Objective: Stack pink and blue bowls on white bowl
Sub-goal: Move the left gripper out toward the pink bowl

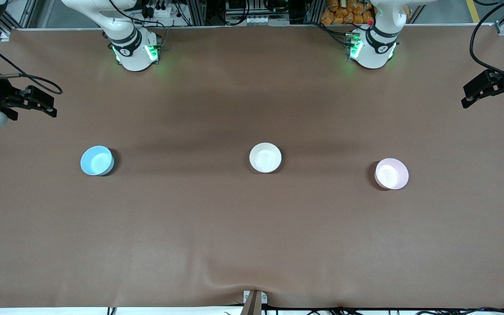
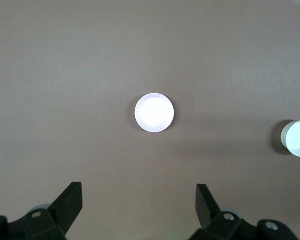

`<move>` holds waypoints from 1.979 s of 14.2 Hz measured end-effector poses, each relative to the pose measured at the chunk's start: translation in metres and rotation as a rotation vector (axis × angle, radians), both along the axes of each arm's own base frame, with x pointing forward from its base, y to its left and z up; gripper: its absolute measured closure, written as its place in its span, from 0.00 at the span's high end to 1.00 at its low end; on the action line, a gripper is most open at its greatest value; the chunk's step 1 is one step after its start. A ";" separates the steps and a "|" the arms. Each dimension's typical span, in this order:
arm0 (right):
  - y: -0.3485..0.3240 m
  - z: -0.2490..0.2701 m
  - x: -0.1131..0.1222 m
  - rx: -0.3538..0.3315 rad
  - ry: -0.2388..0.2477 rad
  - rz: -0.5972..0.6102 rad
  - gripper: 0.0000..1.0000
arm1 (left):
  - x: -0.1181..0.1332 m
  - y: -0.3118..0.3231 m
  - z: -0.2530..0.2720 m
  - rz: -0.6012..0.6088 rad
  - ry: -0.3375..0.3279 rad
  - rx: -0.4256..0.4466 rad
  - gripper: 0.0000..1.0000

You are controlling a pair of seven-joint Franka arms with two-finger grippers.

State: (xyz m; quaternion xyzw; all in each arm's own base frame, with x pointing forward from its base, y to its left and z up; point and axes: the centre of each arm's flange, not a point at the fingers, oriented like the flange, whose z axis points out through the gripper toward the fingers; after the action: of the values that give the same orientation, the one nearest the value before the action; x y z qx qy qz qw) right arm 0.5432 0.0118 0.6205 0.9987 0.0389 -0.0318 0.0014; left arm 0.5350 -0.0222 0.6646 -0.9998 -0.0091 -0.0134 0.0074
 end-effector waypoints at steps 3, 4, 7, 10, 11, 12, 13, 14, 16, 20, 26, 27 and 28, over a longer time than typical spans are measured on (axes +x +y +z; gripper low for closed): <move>-0.003 0.005 -0.001 0.000 -0.013 -0.006 1.00 | -0.001 0.001 -0.001 0.002 0.013 0.000 1.00; -0.005 0.008 -0.002 0.000 -0.021 -0.010 1.00 | -0.002 0.002 -0.002 0.004 0.017 0.001 1.00; -0.007 0.011 -0.002 0.001 -0.028 -0.012 1.00 | -0.001 0.004 -0.003 0.008 0.022 0.000 1.00; -0.007 0.010 -0.003 0.001 -0.022 -0.012 1.00 | 0.000 0.017 -0.006 0.032 0.031 0.000 1.00; -0.007 0.010 -0.003 0.000 -0.021 -0.012 1.00 | 0.000 0.025 -0.007 0.046 0.035 -0.001 1.00; -0.007 0.010 -0.003 0.001 -0.021 -0.011 1.00 | 0.001 0.031 -0.008 0.056 0.040 -0.001 1.00; -0.007 0.010 -0.003 0.001 -0.021 -0.011 1.00 | 0.001 0.034 -0.011 0.061 0.046 -0.001 1.00; -0.007 0.010 -0.002 0.001 -0.021 -0.011 1.00 | 0.001 0.034 -0.013 0.061 0.052 -0.001 1.00; -0.006 0.010 -0.003 0.002 -0.021 -0.010 1.00 | 0.003 0.033 -0.019 0.058 0.066 -0.002 1.00; -0.005 0.010 -0.003 0.002 -0.021 -0.008 1.00 | 0.004 0.032 -0.037 0.057 0.093 -0.002 1.00; -0.005 0.009 -0.003 0.002 -0.013 -0.008 1.00 | 0.017 0.032 -0.095 0.054 0.074 -0.002 1.00; -0.005 0.008 -0.003 0.002 -0.011 -0.008 1.00 | 0.018 0.031 -0.106 0.053 0.068 -0.002 1.00; -0.005 0.008 -0.004 0.002 -0.010 -0.008 1.00 | 0.019 0.031 -0.117 0.051 0.063 -0.002 1.00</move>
State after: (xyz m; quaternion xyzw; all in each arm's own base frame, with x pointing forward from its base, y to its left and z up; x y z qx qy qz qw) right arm 0.5396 0.0067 0.6287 0.9990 0.0351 -0.0268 0.0006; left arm 0.5543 0.0087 0.5474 -0.9992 -0.0345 0.0183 0.0068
